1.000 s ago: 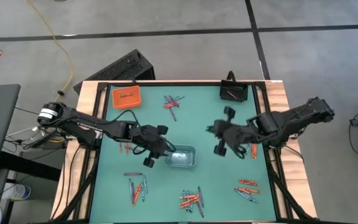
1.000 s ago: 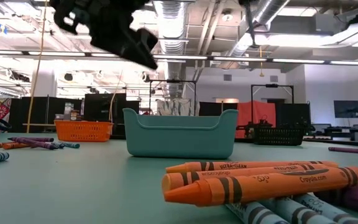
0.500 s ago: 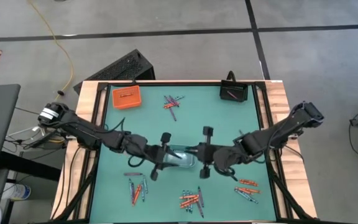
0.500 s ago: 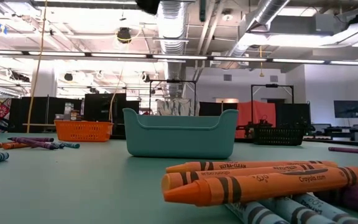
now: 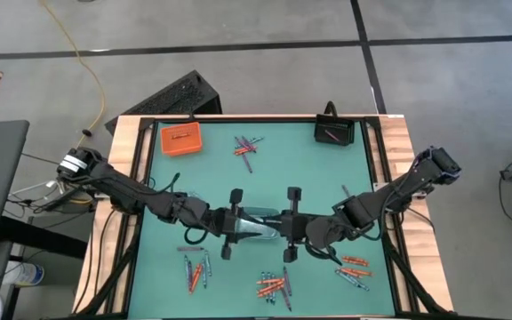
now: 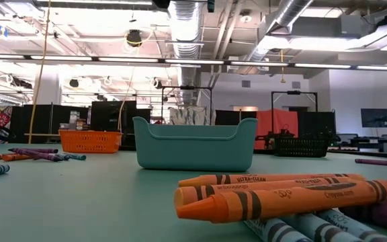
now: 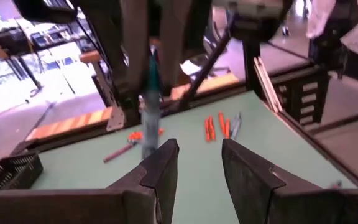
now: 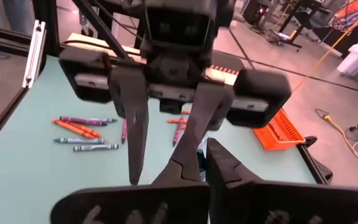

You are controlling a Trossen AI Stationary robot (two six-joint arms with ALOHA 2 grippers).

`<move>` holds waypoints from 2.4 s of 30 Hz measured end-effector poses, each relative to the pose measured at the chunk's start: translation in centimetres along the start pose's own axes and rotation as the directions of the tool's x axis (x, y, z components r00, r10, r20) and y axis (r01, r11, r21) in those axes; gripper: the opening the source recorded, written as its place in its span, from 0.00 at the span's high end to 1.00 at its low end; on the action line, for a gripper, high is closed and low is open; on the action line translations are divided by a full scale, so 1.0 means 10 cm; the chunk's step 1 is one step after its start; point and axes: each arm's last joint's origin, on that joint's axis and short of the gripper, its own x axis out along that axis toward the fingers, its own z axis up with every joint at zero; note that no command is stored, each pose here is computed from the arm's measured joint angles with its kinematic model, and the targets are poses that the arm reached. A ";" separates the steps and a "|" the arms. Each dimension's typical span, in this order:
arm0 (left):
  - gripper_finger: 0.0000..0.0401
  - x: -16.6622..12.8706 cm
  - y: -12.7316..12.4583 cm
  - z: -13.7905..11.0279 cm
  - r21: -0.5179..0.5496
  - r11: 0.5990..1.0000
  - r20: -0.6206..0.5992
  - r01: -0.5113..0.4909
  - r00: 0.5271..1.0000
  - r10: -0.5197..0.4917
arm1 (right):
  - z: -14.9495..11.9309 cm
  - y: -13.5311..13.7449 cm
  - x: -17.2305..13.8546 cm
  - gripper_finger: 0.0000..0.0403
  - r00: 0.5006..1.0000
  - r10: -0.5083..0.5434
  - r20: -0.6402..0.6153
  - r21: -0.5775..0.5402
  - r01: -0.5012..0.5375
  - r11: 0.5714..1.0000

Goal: Sort crayons
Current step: Put the light blue crayon into the blue bin

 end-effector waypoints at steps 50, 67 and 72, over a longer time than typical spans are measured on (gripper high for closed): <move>0.71 -0.67 0.26 0.11 0.119 0.967 -0.361 -0.226 0.897 0.254 | -0.51 0.22 0.37 1.00 0.992 0.085 -0.089 0.066 -0.079 0.995; 0.71 -1.15 0.22 -0.08 -0.125 0.985 -0.682 -0.115 0.731 -0.001 | -0.82 0.08 1.14 1.00 0.958 0.237 -0.163 0.138 -0.216 0.967; 0.71 -1.22 0.20 -0.16 -0.128 0.981 -0.754 -0.146 0.657 0.000 | -0.90 -0.09 1.21 1.00 0.930 0.243 -0.275 0.172 -0.201 0.964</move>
